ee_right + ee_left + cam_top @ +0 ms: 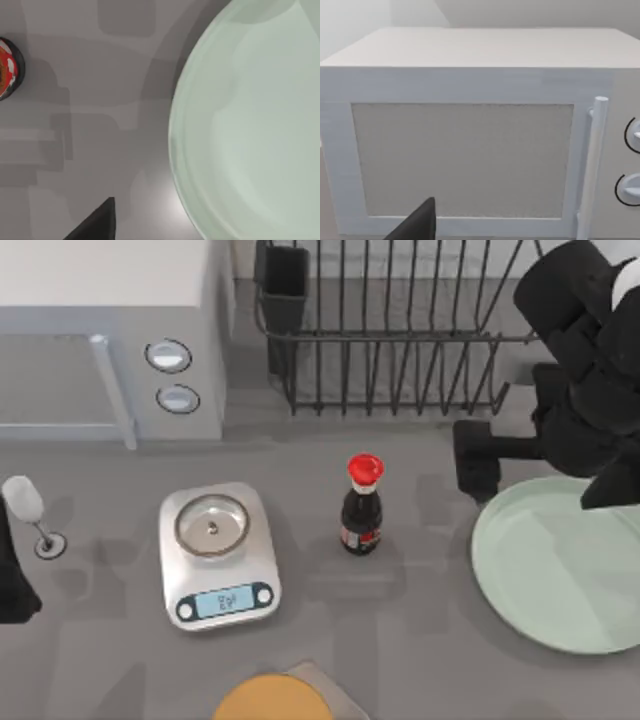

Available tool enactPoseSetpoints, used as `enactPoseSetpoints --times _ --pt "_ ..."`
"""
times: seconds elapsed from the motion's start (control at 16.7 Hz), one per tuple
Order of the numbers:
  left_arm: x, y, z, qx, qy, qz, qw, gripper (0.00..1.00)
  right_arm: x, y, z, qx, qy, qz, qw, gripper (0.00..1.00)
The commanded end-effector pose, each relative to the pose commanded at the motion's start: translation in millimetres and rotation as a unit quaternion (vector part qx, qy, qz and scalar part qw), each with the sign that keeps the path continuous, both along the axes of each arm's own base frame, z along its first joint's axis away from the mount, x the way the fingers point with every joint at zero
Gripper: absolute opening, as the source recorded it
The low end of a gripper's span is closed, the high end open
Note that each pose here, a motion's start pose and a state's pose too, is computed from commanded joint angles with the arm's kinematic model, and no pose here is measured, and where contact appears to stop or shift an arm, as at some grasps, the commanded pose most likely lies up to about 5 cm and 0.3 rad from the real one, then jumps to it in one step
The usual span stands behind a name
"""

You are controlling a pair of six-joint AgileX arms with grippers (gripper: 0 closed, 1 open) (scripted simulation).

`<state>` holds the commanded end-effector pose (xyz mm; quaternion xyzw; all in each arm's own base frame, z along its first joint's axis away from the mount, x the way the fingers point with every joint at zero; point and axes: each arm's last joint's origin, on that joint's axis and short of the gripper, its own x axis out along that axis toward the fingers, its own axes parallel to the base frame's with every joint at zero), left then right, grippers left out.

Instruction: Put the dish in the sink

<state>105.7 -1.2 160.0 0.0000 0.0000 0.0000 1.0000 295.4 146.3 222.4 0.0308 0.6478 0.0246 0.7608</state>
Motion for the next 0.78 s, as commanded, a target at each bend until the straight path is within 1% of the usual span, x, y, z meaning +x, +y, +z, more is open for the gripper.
enactPoseSetpoints --times 0.12,0.3,0.66,0.78 --pt "0 0 0 0.000 0.000 0.000 1.000 1.00 12 18 -15 -0.019 0.043 0.000 0.999 1.00" --pt "0 0 0 0.000 0.000 0.000 1.000 1.00 21 33 -28 -0.037 0.077 -0.001 0.996 1.00" --pt "0 0 0 0.000 0.000 0.000 1.000 1.00 23 32 -29 -0.038 0.078 -0.004 0.996 1.00" --pt "0 0 0 0.000 0.000 0.000 1.000 1.00 28 25 -32 -0.038 0.065 -0.025 0.997 1.00"
